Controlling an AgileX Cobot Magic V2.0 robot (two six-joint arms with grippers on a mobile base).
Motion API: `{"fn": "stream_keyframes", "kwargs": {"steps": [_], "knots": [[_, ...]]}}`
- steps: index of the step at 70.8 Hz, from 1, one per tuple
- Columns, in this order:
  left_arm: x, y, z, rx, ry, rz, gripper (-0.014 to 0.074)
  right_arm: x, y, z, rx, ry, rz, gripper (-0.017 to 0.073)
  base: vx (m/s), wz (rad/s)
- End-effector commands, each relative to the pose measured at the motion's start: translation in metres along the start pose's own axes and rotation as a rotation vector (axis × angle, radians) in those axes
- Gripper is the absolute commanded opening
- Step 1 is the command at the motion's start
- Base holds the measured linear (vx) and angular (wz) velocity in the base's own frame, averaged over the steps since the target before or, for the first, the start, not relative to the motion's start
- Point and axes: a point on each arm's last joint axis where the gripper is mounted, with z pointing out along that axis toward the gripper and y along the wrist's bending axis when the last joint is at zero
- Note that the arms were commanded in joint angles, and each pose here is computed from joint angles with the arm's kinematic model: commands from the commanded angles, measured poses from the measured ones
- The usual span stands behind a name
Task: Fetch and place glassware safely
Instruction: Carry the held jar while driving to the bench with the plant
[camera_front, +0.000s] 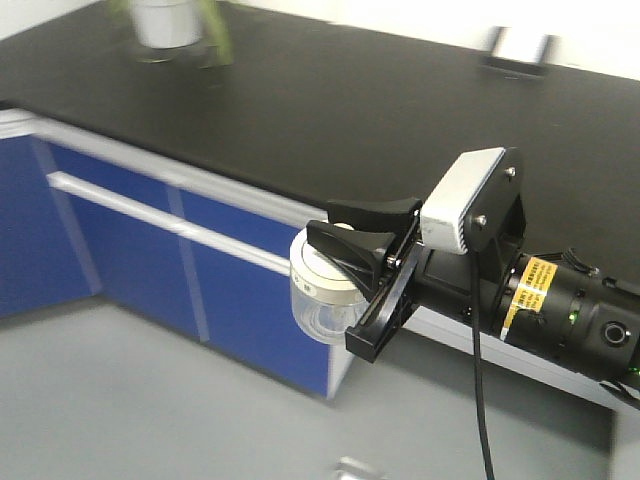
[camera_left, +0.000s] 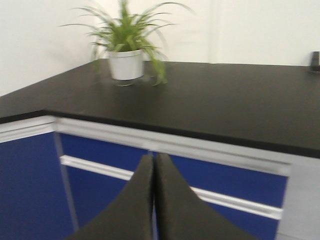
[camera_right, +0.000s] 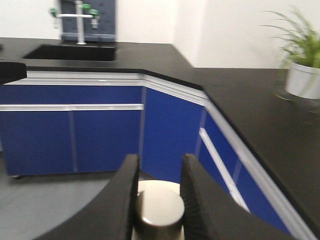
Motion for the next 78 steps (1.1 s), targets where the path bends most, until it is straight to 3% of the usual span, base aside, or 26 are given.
{"fn": "stream_keyframes", "kwargs": {"steps": [1,43,78], "knots": [[-0.0154,0.0001,0.0,0.001,-0.1,-0.012,-0.0007,-0.0239,0.0018,-0.0039,-0.021,-0.13,0.0,-0.0003,0.18,-0.7],[-0.0154,0.0001,0.0,0.001,-0.1,-0.012,-0.0007,-0.0239,0.0018,-0.0039,-0.02,-0.129,0.0,-0.0003,0.18,-0.68],[-0.0154,0.0001,0.0,0.001,-0.1,-0.012,-0.0007,-0.0239,0.0018,-0.0039,-0.02,-0.129,0.0,-0.0003,0.16,-0.21]]}}
